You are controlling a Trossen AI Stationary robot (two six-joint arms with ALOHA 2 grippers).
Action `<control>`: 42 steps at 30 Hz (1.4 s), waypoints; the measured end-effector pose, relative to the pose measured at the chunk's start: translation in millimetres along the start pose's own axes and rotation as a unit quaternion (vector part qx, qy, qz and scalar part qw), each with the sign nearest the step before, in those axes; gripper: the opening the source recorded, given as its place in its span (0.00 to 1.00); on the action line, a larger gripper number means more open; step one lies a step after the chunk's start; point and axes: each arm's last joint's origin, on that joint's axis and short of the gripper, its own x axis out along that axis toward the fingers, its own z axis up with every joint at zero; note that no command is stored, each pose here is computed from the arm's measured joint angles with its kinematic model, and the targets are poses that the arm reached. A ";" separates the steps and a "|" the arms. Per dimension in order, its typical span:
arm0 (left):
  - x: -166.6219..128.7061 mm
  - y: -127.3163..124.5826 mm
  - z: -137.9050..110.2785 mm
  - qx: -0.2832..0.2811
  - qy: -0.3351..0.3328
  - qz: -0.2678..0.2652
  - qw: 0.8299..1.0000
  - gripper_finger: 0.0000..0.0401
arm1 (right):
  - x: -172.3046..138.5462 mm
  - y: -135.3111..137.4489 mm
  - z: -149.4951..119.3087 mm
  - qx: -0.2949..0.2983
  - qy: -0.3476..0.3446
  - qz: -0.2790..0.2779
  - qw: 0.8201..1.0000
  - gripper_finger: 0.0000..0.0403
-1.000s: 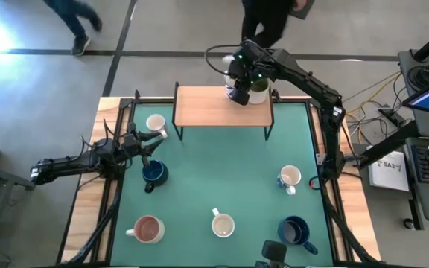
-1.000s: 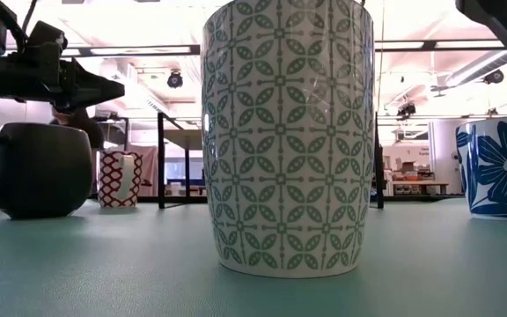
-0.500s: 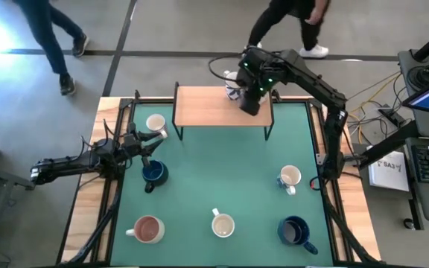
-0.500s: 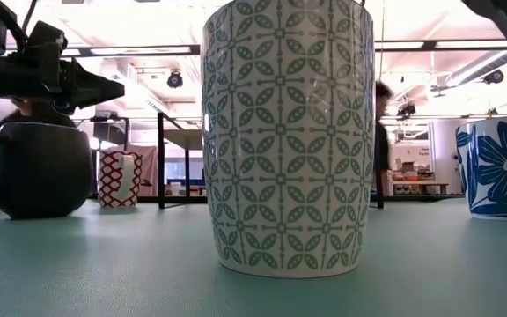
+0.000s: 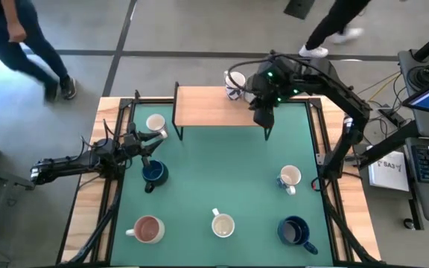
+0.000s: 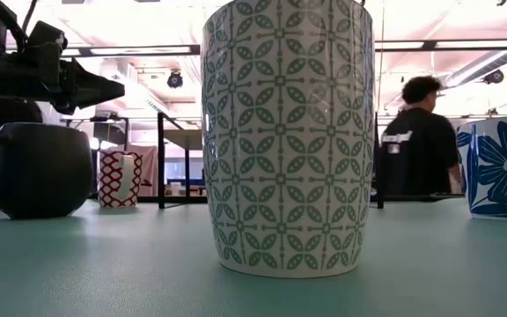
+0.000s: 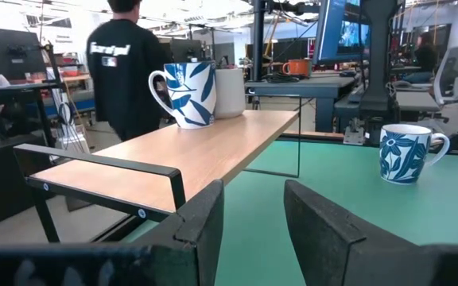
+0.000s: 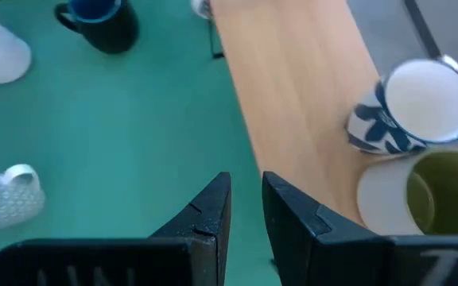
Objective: Place coffee mugs
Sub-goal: Put the dark blue mug on the shelf
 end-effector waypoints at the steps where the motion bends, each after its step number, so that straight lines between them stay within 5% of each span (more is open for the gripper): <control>1: 0.0 0.0 0.0 0.000 0.000 0.000 1.000 0.29 | -1.8 3.8 -0.4 -0.005 -0.002 -0.002 1.000 0.16; 14: -0.1 0.3 4.1 -0.005 -0.021 0.002 1.000 0.29 | 4.0 15.5 -17.2 0.010 0.029 -0.023 0.999 0.16; 19: -0.9 1.2 13.5 -0.025 -0.068 0.004 0.997 0.29 | 19.3 12.6 -39.8 0.050 0.046 -0.101 0.993 0.16; 30: -6.6 4.2 35.9 -0.112 -0.184 -0.003 0.977 0.29 | 24.8 14.6 -96.7 0.091 -0.043 -0.099 0.990 0.16; 34: -3.3 2.5 31.6 -0.140 -0.158 -0.017 0.977 0.29 | 21.1 19.1 -119.0 0.088 -0.064 -0.090 0.990 0.16; 42: 10.4 2.1 23.6 -0.110 -0.049 0.063 0.991 0.29 | 17.1 25.0 -152.8 0.112 -0.099 -0.073 0.986 0.16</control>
